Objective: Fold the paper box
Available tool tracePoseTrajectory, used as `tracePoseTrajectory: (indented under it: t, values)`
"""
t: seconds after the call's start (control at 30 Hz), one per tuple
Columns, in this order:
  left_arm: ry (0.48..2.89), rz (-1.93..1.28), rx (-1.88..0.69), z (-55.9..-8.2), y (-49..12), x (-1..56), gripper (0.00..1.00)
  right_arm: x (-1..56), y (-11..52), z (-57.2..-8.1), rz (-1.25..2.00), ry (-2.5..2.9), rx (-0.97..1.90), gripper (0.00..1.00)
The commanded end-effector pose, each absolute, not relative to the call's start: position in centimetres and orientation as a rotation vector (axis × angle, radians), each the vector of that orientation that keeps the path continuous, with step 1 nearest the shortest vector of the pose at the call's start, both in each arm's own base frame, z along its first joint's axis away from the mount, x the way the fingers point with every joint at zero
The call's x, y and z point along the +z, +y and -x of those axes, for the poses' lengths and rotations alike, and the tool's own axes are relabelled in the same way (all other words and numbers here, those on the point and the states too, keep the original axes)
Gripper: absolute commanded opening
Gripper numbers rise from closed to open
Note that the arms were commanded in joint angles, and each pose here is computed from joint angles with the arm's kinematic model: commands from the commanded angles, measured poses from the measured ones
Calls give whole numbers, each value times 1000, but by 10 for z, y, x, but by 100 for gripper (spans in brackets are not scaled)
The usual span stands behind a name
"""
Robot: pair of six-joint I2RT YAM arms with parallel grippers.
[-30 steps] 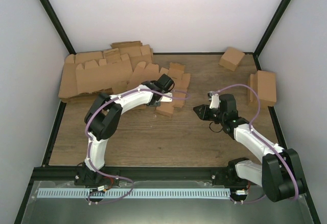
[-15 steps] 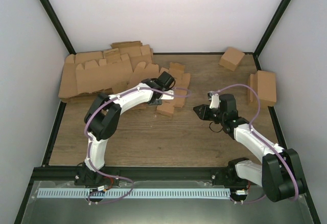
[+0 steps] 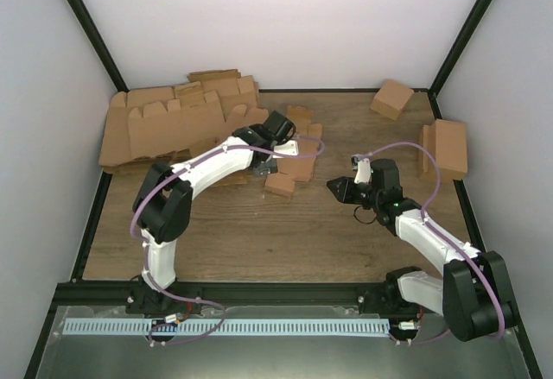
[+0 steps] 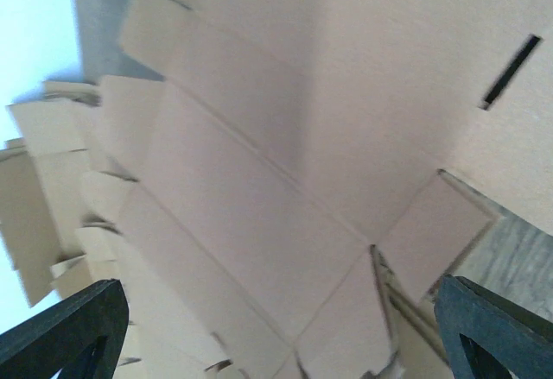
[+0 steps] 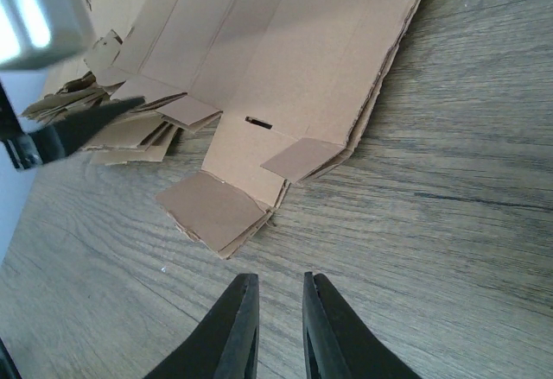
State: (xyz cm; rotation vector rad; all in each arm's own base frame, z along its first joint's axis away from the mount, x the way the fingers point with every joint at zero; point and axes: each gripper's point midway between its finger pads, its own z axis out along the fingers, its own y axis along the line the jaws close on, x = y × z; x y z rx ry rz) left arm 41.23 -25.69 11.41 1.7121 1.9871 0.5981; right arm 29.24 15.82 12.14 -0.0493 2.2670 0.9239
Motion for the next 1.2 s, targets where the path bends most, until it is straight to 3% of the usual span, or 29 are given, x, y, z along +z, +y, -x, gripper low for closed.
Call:
tracePoseTrajectory:
  t: [0.0, 0.1, 0.37, 0.8, 1.0, 1.17]
  values:
    - [1925, -1536, 701, -429, -254, 173, 100, 143, 158, -304, 69, 2203, 912, 17]
    - [1973, -1527, 868, -428, -232, 173, 100, 143, 158, -303, 64, 2207, 910, 17]
    - [1889, -1436, 847, -420, -225, 201, 100, 144, 159, -302, 66, 2202, 920, 17]
    - [1700, -1198, 351, -383, -260, 295, 100, 145, 158, -302, 54, 2200, 921, 16]
    - [1750, -1169, 645, -380, -248, 290, 100, 145, 157, -304, 49, 2198, 915, 16]
    - [1896, -880, 566, -402, -251, 286, 100, 142, 158, -304, 46, 2205, 920, 17]
